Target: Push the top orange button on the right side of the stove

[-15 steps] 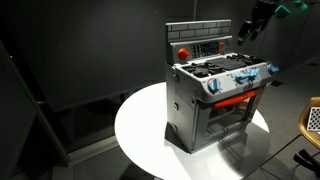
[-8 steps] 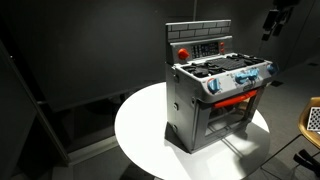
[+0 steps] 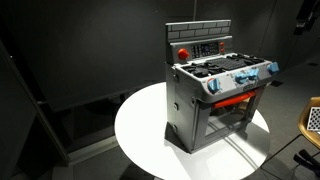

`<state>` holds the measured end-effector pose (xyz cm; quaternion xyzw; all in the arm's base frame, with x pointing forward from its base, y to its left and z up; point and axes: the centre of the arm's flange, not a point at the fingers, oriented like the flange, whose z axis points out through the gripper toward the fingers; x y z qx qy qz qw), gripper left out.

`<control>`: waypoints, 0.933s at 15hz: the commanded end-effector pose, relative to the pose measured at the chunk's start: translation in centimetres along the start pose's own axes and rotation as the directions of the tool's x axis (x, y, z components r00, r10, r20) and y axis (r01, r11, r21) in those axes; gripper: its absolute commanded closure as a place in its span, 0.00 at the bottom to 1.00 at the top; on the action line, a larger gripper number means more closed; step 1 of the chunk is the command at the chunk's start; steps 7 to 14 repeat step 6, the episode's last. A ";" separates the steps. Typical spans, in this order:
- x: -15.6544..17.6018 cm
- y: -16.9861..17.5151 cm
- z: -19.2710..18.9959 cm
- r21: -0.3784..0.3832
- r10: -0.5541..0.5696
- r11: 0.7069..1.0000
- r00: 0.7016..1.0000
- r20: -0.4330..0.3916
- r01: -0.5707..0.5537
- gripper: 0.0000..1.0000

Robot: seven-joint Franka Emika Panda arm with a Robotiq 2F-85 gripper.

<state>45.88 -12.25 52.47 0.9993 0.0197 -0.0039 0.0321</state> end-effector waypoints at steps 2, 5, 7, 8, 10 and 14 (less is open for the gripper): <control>-3.7 0.3 0.0 0.010 -0.003 1.000 1.000 0.004 0.003 0.00; -2.5 0.1 0.3 0.015 0.011 1.000 1.000 0.007 -0.011 0.00; -2.4 0.1 0.3 0.015 0.011 1.000 1.000 0.008 -0.011 0.00; -2.4 0.1 0.3 0.015 0.011 1.000 1.000 0.008 -0.011 0.00; -2.4 0.1 0.3 0.015 0.011 1.000 1.000 0.008 -0.011 0.00; -2.4 0.1 0.3 0.015 0.011 1.000 1.000 0.008 -0.011 0.00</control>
